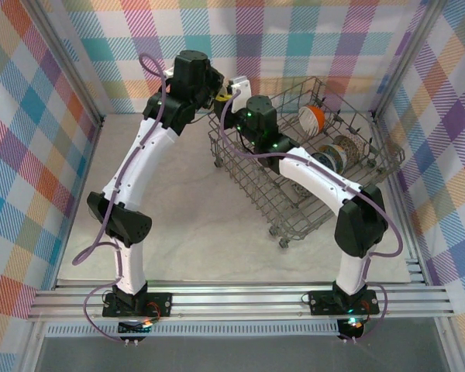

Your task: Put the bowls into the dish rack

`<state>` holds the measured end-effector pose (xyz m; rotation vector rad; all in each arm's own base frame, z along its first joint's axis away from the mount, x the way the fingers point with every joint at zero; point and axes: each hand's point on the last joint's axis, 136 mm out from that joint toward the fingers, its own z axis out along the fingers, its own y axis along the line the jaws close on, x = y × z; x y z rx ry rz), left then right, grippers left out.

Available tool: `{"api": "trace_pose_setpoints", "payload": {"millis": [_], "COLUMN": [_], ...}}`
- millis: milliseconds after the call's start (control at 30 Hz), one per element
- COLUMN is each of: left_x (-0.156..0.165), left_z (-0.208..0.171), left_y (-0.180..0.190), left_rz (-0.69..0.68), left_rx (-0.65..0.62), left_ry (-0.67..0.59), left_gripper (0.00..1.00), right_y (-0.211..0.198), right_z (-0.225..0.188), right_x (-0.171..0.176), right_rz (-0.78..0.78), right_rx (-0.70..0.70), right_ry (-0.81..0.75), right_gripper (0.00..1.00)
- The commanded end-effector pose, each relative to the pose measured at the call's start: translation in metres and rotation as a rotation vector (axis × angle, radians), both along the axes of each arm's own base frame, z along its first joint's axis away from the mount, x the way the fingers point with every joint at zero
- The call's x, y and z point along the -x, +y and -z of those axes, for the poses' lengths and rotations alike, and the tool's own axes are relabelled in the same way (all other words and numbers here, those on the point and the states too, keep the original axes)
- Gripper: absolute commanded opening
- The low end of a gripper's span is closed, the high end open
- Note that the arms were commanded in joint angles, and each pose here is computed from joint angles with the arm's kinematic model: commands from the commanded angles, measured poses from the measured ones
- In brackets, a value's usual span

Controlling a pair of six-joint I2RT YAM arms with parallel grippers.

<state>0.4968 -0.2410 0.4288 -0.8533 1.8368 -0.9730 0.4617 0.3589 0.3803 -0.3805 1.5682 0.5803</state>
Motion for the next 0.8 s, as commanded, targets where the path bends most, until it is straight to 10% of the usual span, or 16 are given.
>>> {"api": "trace_pose_setpoints", "payload": {"millis": [0,767], "left_x": [0.014,0.019], "left_z": [-0.048,-0.062], "left_y": [-0.007,-0.012], "left_rz": [0.021,0.063], "left_rx": [0.074,0.086], "left_ry": [-0.107,-0.15], "left_gripper": [0.0,0.0], "right_y": [-0.007,-0.007], "right_z": [-0.029,-0.038], "right_x": [-0.011,0.001], "right_rz": [0.095,0.092], "right_rx": [-0.05,-0.084], "right_ry": [-0.1,-0.291], "right_gripper": [0.13,0.0]}}
